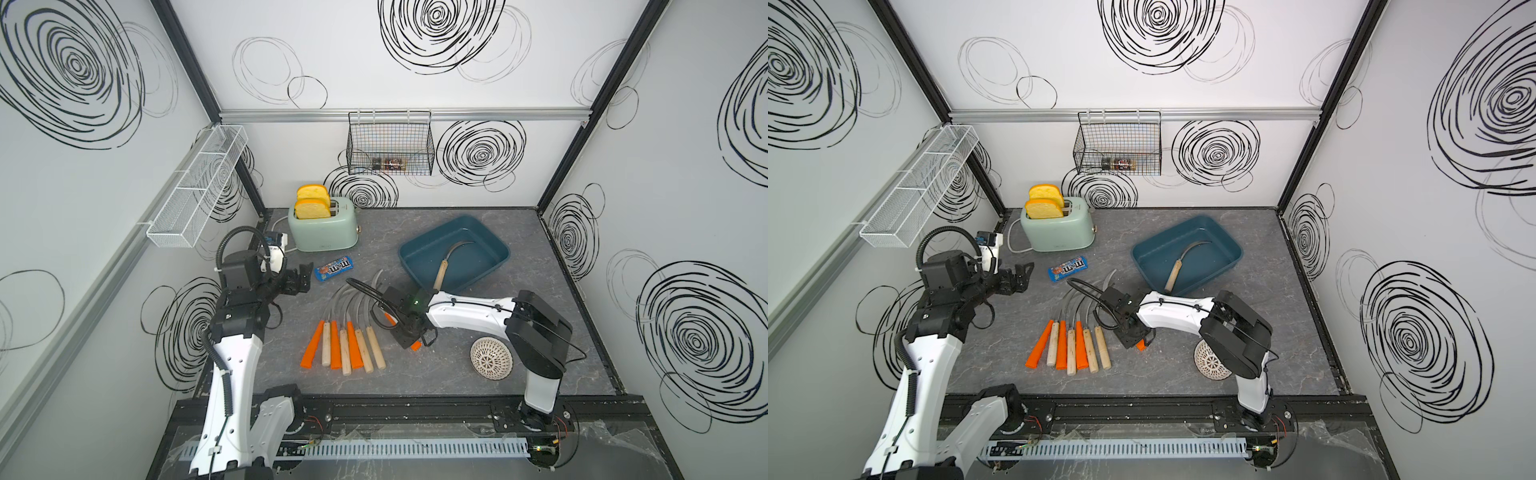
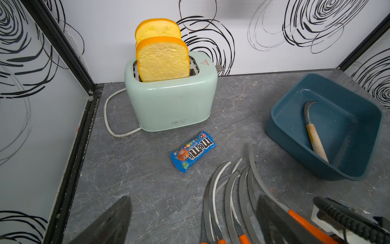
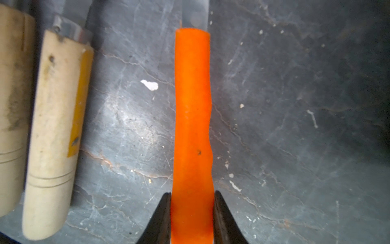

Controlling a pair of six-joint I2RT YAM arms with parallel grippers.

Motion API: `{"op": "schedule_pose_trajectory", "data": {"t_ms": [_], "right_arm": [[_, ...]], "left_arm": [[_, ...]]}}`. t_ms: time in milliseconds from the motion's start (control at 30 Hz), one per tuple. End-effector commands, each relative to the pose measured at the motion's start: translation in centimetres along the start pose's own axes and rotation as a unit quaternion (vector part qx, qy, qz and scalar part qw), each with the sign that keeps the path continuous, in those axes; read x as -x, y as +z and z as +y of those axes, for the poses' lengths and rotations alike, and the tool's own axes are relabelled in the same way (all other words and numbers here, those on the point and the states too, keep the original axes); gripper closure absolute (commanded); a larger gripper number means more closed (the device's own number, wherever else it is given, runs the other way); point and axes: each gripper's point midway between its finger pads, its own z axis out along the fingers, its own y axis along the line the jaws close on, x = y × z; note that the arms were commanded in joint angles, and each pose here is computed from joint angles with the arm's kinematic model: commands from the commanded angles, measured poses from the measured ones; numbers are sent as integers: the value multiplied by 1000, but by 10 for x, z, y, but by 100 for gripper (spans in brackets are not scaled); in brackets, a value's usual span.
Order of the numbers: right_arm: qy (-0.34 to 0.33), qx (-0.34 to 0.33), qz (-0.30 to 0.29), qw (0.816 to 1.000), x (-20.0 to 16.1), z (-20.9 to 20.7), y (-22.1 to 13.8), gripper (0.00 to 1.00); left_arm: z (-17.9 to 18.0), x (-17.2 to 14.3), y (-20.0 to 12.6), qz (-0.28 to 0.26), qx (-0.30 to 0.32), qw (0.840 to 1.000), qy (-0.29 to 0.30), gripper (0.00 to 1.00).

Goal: Put small sickles into storage boxes
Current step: Pick up the sickle at the center of the board.

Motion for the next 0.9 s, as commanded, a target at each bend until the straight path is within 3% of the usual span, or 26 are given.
{"op": "schedule_pose_trajectory", "data": {"t_ms": [0, 867], "right_arm": [[-1, 2, -31, 1000, 13, -3, -22, 100], [24, 32, -78, 996, 43, -20, -69, 100]], "left_arm": [[3, 19, -6, -32, 7, 999, 6, 4], [2, 19, -7, -31, 2, 1000, 4, 4]]}}
